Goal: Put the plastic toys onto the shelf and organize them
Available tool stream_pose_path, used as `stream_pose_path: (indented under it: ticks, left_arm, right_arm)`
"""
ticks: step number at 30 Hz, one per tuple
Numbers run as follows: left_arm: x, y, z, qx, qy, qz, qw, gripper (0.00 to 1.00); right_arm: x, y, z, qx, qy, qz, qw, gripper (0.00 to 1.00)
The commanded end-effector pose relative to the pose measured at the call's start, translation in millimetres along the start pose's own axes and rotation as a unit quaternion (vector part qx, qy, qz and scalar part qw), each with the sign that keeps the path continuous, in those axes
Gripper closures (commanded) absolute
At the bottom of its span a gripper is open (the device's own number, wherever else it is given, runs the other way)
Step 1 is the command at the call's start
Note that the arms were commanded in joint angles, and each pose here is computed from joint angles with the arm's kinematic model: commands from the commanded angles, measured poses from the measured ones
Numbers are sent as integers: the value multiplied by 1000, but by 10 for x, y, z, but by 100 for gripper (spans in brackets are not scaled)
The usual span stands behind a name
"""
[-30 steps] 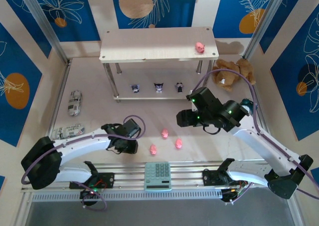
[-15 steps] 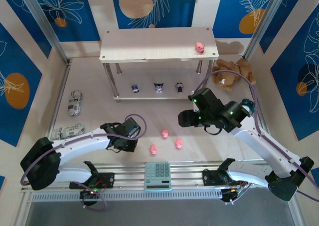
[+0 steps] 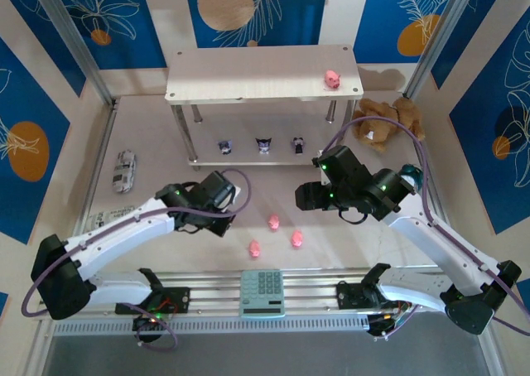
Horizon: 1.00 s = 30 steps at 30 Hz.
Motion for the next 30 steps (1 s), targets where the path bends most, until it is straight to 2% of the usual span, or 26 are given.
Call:
stream_pose_path:
  ticks: [1, 6, 14, 20, 30]
  left_arm:
    - [390, 240, 132, -120, 35, -13, 992, 100]
    - [845, 795, 304, -216, 70, -44, 973, 100]
    - [1569, 1709, 510, -307, 73, -160, 936, 100]
    - [1697, 2153, 677, -340, 87, -194, 916, 100]
    - [1707, 2555, 878, -359, 97, -268, 889, 100]
  right_arm:
    - [22, 47, 35, 4, 11, -7, 1000, 33]
    - [33, 128, 95, 9, 14, -12, 1000, 33]
    - [194, 290, 83, 4, 9, -35, 999, 33]
    - [465, 465, -119, -34, 8, -79, 996, 33]
    - [660, 627, -305, -64, 3, -114, 991, 32]
Point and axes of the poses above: each hand's point on the last joint's axis, 136 mm out from that joint toward the fingers, its own x axis back along the fingers, its own z axis along the line the jaws close on, y = z × x, the point moved 4 cm from there along x, back along the fingers, and after that the axes turned 15 degrees about -x, right-handed, at the moved point
